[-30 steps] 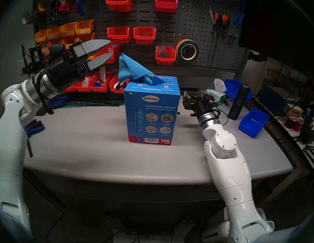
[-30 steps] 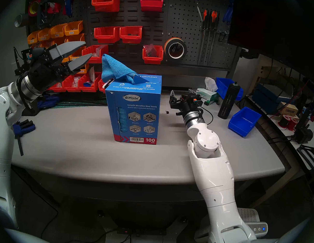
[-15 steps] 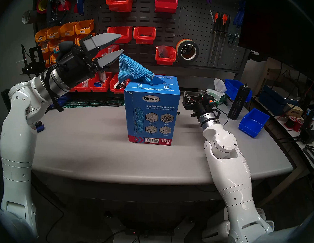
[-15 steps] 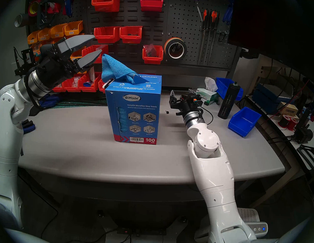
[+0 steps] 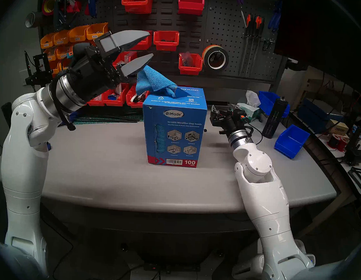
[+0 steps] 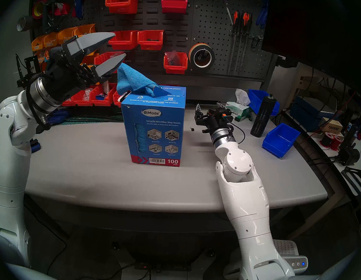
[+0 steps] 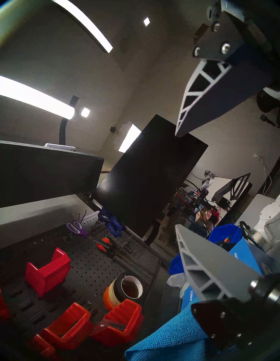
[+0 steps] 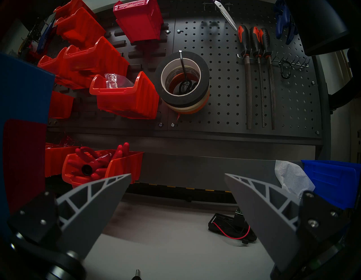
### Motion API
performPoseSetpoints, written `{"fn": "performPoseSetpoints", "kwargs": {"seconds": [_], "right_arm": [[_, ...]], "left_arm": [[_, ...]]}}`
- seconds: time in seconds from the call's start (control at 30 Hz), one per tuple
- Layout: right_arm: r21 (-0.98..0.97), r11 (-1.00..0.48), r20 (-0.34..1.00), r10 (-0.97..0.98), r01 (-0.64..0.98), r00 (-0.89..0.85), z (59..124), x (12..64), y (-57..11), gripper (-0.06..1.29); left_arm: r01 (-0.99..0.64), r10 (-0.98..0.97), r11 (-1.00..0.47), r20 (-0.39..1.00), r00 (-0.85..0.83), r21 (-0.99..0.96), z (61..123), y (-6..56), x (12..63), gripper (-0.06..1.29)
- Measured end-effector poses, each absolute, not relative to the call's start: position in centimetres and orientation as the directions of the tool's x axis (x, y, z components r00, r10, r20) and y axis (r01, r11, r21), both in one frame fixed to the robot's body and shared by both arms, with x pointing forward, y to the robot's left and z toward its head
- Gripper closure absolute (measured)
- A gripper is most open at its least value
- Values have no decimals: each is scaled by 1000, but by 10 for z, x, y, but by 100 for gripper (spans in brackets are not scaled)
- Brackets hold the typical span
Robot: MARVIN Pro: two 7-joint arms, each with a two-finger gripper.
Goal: Take out a shop towel
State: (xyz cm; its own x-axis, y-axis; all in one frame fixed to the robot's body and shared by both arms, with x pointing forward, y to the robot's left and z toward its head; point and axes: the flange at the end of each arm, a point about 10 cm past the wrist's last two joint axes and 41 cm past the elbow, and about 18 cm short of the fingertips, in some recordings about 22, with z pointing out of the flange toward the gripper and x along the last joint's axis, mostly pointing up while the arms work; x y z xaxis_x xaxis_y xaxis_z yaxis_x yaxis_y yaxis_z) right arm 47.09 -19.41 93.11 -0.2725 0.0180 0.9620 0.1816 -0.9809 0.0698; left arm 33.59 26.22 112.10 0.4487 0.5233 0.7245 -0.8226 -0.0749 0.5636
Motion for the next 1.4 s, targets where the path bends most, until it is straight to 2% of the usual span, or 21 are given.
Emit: {"fn": "performPoseSetpoints", "kwargs": {"seconds": [0.47,0.83,1.4], "right_arm": [[70,-981,962,18,182,-273,931,471,-194,-2],[70,-981,962,18,182,-273,931,471,-194,-2],[70,-981,962,18,182,-273,931,471,-194,-2]], "left_arm": [[-751,506,-117,690,518,650,1093,262,331,0],[-746,511,-138,692,510,652,1090,264,331,0],[-735,496,-246,734,465,632,1083,266,341,0]]}}
